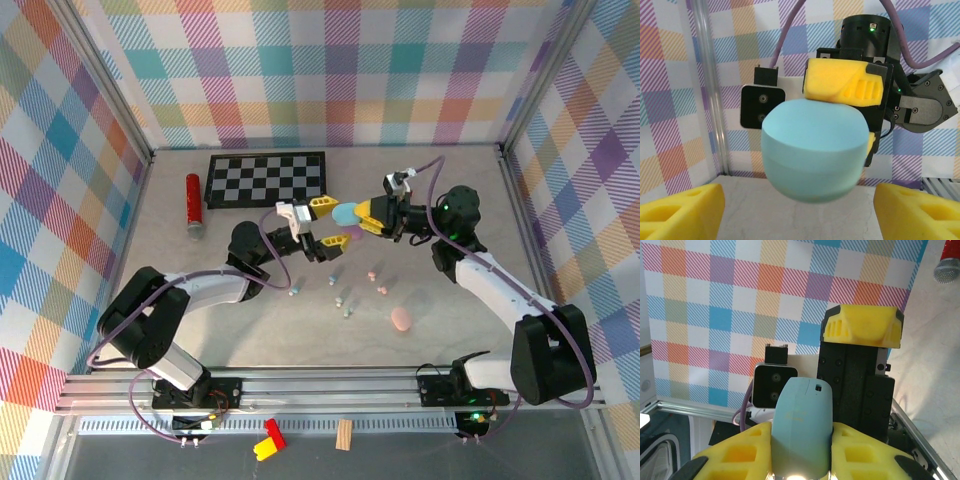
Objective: Insert wireless bluetooth earbuds into charging case
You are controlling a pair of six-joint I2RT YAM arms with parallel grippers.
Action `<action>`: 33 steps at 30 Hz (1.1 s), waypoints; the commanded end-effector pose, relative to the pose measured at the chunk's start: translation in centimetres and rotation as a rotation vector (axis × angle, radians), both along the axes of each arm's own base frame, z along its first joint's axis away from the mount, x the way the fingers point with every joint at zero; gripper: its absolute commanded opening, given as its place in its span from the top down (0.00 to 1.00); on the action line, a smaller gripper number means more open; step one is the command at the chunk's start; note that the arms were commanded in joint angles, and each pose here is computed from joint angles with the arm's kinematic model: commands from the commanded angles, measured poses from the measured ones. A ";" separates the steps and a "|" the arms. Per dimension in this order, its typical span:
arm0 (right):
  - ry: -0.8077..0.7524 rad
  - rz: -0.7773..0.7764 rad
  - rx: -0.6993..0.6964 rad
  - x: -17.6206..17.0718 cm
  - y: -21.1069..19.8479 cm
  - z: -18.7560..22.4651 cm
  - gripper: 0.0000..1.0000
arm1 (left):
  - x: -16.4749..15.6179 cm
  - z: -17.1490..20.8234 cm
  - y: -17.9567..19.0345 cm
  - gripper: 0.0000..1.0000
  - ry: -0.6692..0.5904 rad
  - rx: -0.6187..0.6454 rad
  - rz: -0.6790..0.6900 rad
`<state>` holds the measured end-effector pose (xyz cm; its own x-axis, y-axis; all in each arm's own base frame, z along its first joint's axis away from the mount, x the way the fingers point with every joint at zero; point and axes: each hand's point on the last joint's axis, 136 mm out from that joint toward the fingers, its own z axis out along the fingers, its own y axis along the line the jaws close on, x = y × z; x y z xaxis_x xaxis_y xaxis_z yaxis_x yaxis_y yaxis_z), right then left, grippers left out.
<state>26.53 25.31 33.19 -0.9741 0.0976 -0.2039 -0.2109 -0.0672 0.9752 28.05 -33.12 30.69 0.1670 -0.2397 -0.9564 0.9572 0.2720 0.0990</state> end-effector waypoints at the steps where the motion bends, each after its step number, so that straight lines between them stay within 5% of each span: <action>1: -0.058 0.009 0.031 -0.8 0.0 1.2 0.93 | -0.9 1.9 -0.4 0.25 -0.044 -0.040 -0.065; 33: -0.055 0.008 -0.008 -0.7 0.2 0.1 0.93 | -1.6 2.7 -1.1 0.55 -0.038 -0.045 -0.134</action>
<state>26.47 25.52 32.46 -0.9751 0.0958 -0.2001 -0.2058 -0.0544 0.9771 27.31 -33.92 31.65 0.1215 -0.2628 -0.9572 0.9807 0.1806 0.0749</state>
